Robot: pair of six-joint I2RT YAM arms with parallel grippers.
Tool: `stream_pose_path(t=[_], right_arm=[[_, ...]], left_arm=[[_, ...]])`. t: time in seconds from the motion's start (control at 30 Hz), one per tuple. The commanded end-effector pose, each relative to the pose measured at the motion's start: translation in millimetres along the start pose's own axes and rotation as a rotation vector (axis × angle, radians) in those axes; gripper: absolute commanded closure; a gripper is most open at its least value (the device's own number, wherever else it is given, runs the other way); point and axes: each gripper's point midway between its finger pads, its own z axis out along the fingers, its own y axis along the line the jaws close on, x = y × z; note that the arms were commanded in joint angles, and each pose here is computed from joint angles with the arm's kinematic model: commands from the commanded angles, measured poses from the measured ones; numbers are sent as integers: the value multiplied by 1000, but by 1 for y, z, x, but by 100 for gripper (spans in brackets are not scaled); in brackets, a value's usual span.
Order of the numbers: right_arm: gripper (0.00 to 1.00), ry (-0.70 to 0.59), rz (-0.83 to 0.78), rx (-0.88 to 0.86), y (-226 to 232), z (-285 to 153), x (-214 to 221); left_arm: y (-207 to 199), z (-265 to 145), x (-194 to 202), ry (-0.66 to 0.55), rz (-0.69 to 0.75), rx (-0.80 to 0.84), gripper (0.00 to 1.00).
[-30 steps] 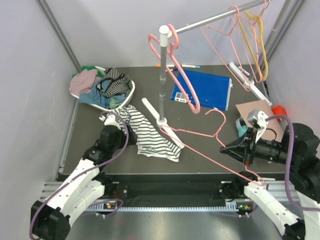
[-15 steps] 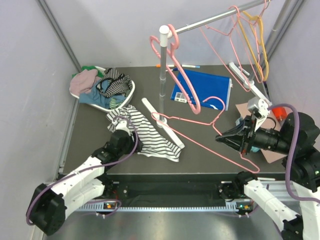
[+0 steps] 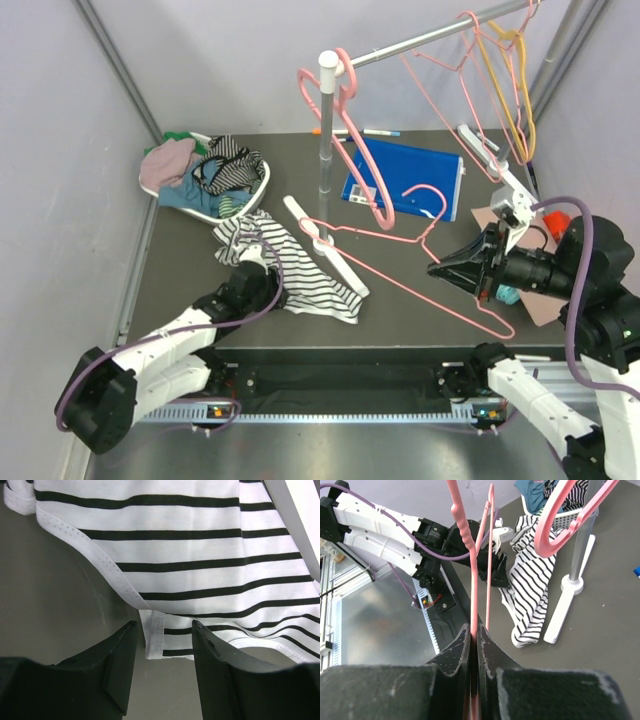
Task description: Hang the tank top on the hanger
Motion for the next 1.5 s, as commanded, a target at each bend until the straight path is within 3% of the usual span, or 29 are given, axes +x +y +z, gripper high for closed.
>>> stream_pose_path(t=[0.0,0.43,0.47,0.6,0.67,0.87,1.03,1.23,1.47], right_arm=[[100,-56,-51,-17,-2,5,-21],[100,-54,-53,-18,-6,12,-28],[100,-55,-53,-14,-7,13,-29],[100,-73,-62,-10,-7,16,-43],[100,-72,-55,-4,-8,20,-46],[100,-27,-67,-10,4,56,-49],[100,-8,-83,-97,42,85,-48],[100,-19,-38,71,22,113,-31],[100,-61,35,130,8,96,0]], left_arm=[[-11,1,0,-15,-12,44,49],[-11,3,22,56,1,28,58],[-11,4,23,61,2,25,62],[-11,5,23,60,5,18,92],[-12,4,20,50,4,18,100],[-16,-1,8,19,6,22,100],[-16,-8,-2,-23,2,16,100],[-18,-32,-25,-107,-21,22,100],[-16,-70,-67,-261,-14,-4,100]])
